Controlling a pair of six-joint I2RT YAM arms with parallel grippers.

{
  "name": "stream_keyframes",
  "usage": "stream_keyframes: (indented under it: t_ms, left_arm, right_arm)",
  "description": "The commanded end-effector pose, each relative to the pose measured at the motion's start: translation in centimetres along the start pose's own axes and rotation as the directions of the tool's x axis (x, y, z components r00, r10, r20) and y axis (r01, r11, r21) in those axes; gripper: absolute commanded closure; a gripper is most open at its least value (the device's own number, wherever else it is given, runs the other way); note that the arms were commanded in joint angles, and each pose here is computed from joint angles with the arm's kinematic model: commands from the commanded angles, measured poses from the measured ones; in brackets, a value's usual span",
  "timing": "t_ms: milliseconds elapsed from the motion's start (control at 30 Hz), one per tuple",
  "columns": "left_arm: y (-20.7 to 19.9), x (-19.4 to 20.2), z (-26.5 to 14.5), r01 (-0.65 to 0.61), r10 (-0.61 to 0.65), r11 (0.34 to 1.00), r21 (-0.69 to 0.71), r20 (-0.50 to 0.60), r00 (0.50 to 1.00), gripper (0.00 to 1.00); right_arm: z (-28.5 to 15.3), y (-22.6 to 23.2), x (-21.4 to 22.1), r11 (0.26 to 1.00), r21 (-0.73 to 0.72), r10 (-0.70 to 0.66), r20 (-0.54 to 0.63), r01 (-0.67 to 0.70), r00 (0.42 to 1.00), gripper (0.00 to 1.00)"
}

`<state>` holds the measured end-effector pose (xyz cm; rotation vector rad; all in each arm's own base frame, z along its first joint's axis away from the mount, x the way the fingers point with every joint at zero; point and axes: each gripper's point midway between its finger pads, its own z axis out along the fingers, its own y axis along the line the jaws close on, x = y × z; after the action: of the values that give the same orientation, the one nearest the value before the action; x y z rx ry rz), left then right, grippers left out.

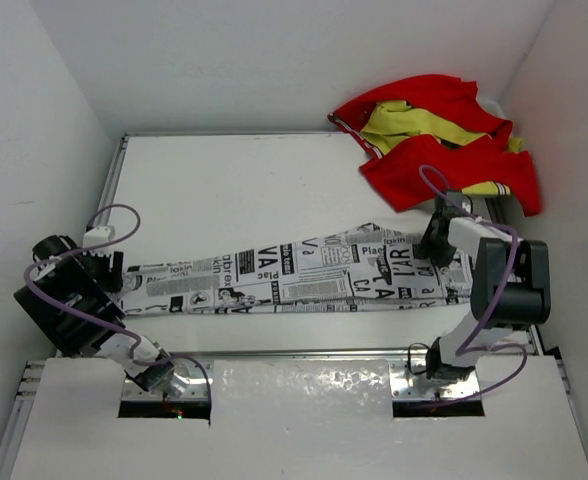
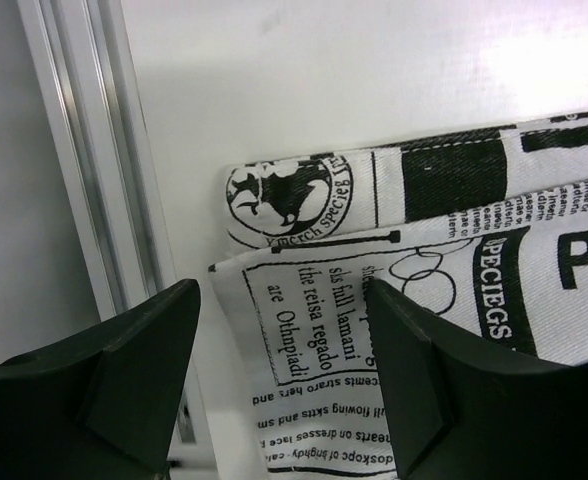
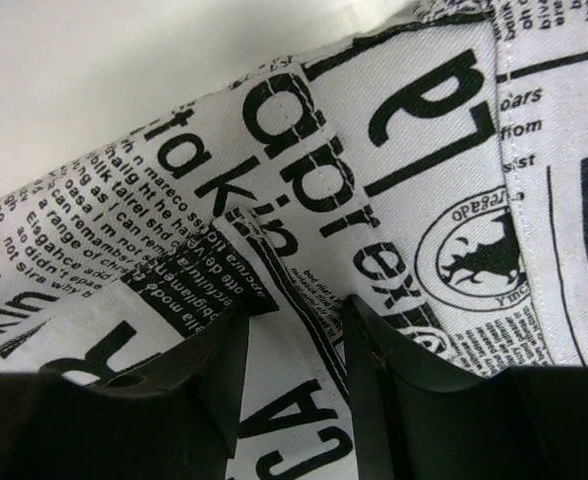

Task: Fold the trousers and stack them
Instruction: Fold the trousers

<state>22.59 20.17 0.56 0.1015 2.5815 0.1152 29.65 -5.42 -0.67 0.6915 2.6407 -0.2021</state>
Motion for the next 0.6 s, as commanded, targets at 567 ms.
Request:
stream_keyframes:
  t_ms: [567]
  left_arm:
    - [-0.7, 0.5, -2.3, 0.3, -0.282, 0.947, 0.114, -0.146, 0.948, 0.26]
  right_arm:
    - [-4.5, -2.1, -3.2, 0.998, -0.061, 0.04, 0.148, -0.032, 0.988, 0.41]
